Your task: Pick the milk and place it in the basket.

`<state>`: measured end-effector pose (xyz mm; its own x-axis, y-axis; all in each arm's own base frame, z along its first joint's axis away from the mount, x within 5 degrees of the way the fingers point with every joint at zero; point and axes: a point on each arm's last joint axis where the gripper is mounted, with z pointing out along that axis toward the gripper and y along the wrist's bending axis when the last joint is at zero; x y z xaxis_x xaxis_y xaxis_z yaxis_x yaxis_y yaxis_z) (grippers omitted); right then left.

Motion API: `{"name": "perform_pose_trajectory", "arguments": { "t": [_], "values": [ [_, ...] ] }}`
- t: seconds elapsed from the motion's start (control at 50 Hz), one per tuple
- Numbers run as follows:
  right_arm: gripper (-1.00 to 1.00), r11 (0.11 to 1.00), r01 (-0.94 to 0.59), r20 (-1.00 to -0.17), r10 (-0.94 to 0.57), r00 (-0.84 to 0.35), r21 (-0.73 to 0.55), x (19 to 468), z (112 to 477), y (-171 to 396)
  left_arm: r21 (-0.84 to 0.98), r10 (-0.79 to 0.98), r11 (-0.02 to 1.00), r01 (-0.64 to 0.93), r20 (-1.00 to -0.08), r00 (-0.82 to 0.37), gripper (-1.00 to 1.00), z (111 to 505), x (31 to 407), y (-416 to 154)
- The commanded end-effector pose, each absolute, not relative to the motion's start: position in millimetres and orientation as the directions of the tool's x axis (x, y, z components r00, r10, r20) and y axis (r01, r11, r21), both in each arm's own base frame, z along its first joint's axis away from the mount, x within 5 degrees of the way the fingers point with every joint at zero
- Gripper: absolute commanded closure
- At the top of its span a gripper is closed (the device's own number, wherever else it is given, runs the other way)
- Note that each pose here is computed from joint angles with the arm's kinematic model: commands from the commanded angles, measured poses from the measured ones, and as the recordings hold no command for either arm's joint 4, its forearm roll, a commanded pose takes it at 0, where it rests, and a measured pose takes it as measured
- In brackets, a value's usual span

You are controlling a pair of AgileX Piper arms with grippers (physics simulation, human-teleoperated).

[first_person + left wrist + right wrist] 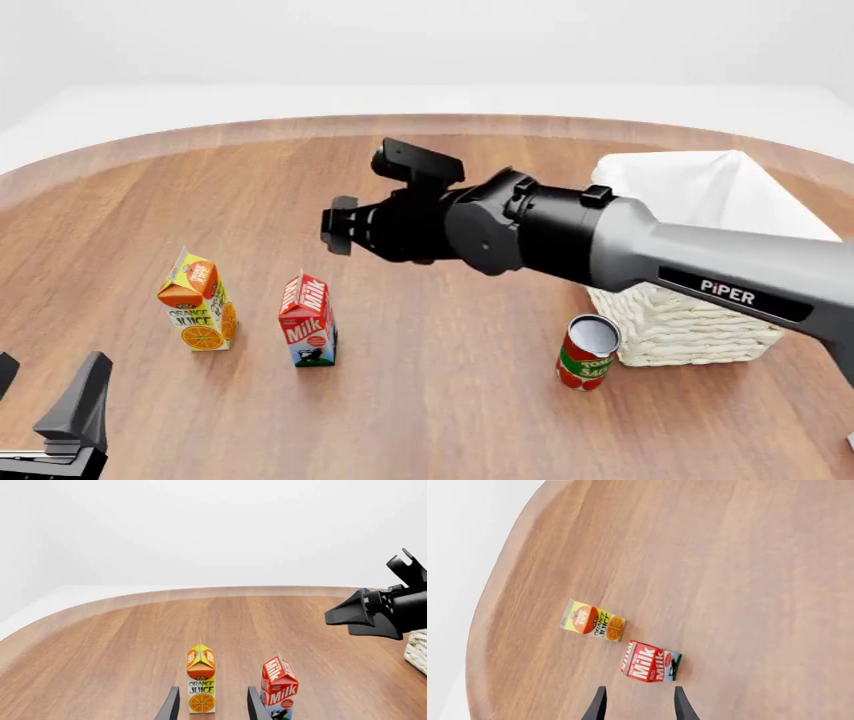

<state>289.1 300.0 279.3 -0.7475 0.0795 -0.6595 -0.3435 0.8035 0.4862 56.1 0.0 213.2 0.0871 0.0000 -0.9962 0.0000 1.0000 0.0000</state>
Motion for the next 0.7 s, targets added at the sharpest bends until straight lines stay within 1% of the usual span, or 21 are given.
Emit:
{"name": "perform_pose_trajectory", "arguments": {
  "t": [0.02, 0.4, 0.7],
  "values": [
    [-1.00, 0.807, -0.343, -0.647, 0.061, -0.760, 0.480, 294, 266, 312, 0.000, 0.000, 1.000, 0.000, -0.996, 0.087, -1.00, 213, 56, 0],
    [-1.00, 0.811, -0.357, -0.641, 0.029, -0.767, 0.464, 297, 254, 325, 0.000, 0.000, 1.000, 0.000, -0.996, 0.087, -1.00, 213, 56, 0],
    [-1.00, 0.815, -0.353, -0.643, 0.032, -0.766, 0.461, 302, 251, 325, 0.000, 0.000, 1.000, 0.000, -0.996, 0.087, -1.00, 213, 56, 0]
  ]
}}
